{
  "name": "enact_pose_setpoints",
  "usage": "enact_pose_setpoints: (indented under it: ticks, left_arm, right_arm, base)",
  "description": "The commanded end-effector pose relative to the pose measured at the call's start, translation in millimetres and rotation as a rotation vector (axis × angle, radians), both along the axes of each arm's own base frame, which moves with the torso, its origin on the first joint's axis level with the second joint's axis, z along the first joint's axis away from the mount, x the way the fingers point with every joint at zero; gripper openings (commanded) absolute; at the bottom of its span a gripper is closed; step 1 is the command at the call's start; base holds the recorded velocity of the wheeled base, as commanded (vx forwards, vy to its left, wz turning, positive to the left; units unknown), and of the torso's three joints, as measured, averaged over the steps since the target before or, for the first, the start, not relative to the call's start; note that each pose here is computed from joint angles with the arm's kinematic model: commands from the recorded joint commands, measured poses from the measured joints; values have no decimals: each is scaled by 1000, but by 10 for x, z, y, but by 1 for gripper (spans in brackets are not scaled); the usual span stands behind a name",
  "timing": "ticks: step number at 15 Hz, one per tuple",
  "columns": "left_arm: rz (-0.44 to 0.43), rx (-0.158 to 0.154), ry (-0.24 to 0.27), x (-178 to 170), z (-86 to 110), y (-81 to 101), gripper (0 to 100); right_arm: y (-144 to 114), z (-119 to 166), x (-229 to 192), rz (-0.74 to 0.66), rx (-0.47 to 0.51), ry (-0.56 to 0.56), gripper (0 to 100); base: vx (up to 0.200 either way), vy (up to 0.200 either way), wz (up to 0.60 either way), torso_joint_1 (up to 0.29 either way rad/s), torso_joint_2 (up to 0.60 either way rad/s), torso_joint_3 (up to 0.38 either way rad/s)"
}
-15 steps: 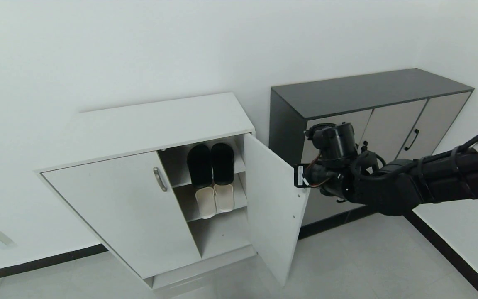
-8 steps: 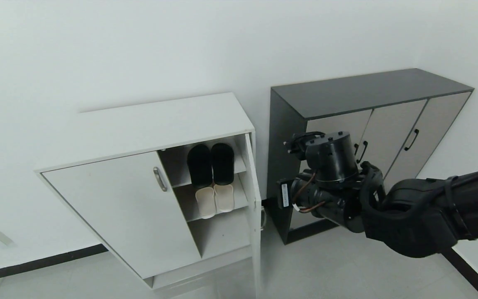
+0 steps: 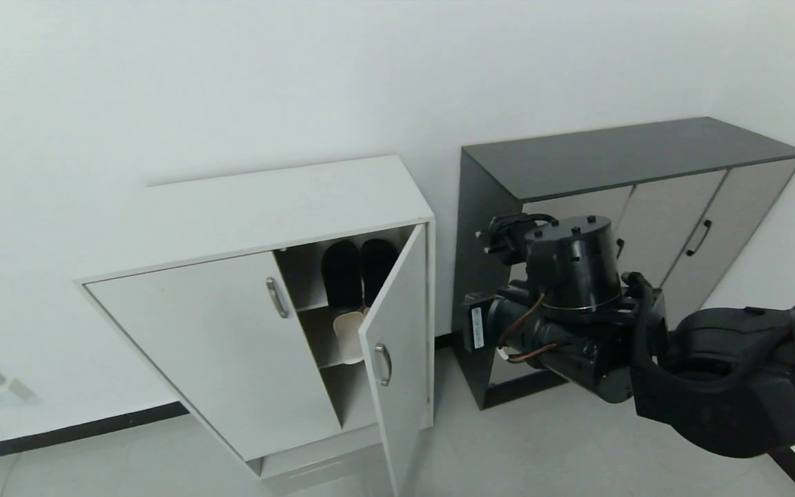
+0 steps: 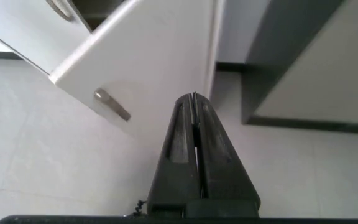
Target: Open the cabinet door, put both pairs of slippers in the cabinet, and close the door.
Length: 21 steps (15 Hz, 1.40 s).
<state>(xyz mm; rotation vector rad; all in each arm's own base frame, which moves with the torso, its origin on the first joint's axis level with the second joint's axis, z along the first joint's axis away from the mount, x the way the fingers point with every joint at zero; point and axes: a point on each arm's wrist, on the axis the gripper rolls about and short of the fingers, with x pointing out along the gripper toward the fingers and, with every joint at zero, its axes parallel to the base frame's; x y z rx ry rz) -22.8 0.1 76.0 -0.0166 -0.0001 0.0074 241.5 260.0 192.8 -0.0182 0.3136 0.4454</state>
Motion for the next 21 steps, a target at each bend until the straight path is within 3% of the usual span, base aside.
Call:
enact_pose_setpoints:
  ticks: [1, 4, 11, 15, 18, 21]
  left_arm:
    - [0, 0, 2, 1, 0, 0, 0]
    - [-1, 0, 2, 1, 0, 0, 0]
    - [0, 0, 0, 0, -1, 0, 0]
    - [0, 3, 2, 1, 0, 0, 0]
    - [-1, 3, 2, 1, 0, 0, 0]
    - [-1, 3, 2, 1, 0, 0, 0]
  right_arm:
    - [-4, -21, -12, 2, -6, 6, 0]
    - [-5, -26, -13, 4, -6, 7, 0]
    - [-52, -140, -59, 76, 0, -23, 0]
    - [-311, -196, -192, 187, 11, -22, 0]
    - [-457, -275, -267, 173, -11, 6, 0]
    - [-527, -332, -336, 171, -27, 24, 0]
  base:
    - [0, 0, 600, 7, 7, 2]
    - [0, 0, 600, 4, 5, 1]
    - [0, 0, 0, 0, 0, 0]
    - [0, 0, 0, 0, 0, 0]
    - [0, 0, 0, 0, 0, 0]
    - [200, 0, 0, -6, -2, 2]
